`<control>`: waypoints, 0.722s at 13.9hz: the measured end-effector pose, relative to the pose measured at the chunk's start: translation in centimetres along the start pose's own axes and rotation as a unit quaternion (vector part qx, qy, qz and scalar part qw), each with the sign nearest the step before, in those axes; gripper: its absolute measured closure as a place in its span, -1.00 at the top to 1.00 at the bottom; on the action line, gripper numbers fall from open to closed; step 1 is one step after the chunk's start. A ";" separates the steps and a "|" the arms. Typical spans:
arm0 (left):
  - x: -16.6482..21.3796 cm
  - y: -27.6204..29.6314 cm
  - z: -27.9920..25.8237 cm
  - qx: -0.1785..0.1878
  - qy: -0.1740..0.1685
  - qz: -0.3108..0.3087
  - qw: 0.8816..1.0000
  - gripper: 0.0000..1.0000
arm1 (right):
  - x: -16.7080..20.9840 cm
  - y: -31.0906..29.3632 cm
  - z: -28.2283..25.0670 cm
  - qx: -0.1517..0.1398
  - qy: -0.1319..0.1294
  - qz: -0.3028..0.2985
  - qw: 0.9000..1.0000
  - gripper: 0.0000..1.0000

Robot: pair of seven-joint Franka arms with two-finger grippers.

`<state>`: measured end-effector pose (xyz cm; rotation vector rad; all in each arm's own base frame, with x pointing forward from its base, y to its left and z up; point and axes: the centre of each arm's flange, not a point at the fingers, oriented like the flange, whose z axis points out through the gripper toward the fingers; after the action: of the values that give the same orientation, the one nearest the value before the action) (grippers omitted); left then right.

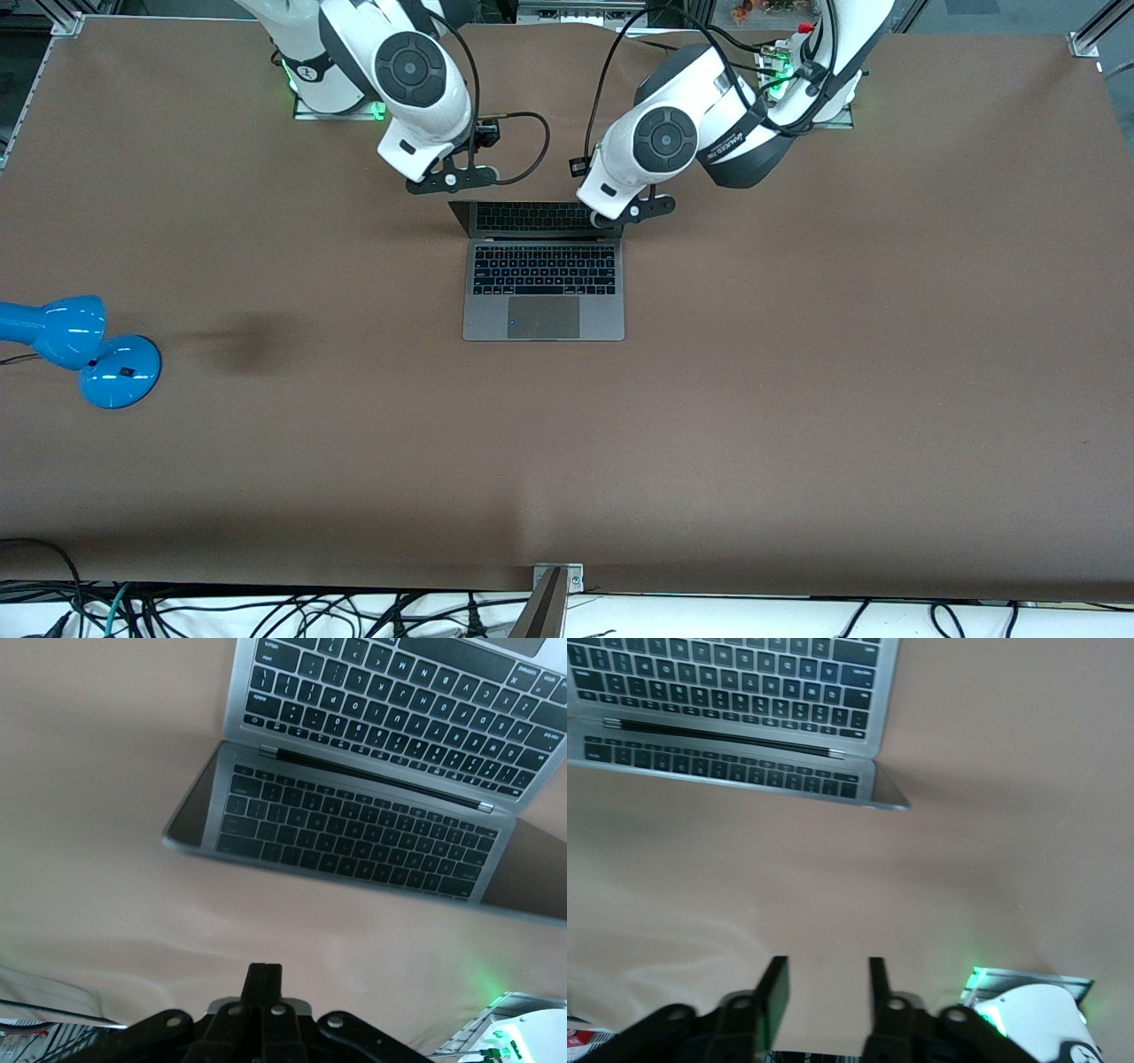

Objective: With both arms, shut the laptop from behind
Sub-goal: 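Lower both grippers onto the back of the laptop screen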

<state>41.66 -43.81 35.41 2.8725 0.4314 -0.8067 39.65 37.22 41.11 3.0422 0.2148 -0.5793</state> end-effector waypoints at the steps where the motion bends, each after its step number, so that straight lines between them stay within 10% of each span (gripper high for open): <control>1: 0.4 0.0 0.3 -0.002 -0.003 -0.002 1.000 -0.98 | 0.3 -0.3 0.3 0.004 0.004 0.003 1.000 -0.51; 3: 0.9 0.0 0.5 -0.003 -0.006 -0.005 1.000 -0.98 | 1.6 -0.6 1.3 0.006 0.017 0.001 1.000 -0.94; 10: 3.2 -0.3 1.2 -0.016 -0.003 -0.019 1.000 -0.98 | 5.6 -1.1 3.6 -0.008 0.048 0.005 0.999 -0.98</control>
<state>43.59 -42.96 32.68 2.8397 0.4948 -0.8077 43.36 38.82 35.70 3.0569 0.2062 -0.4288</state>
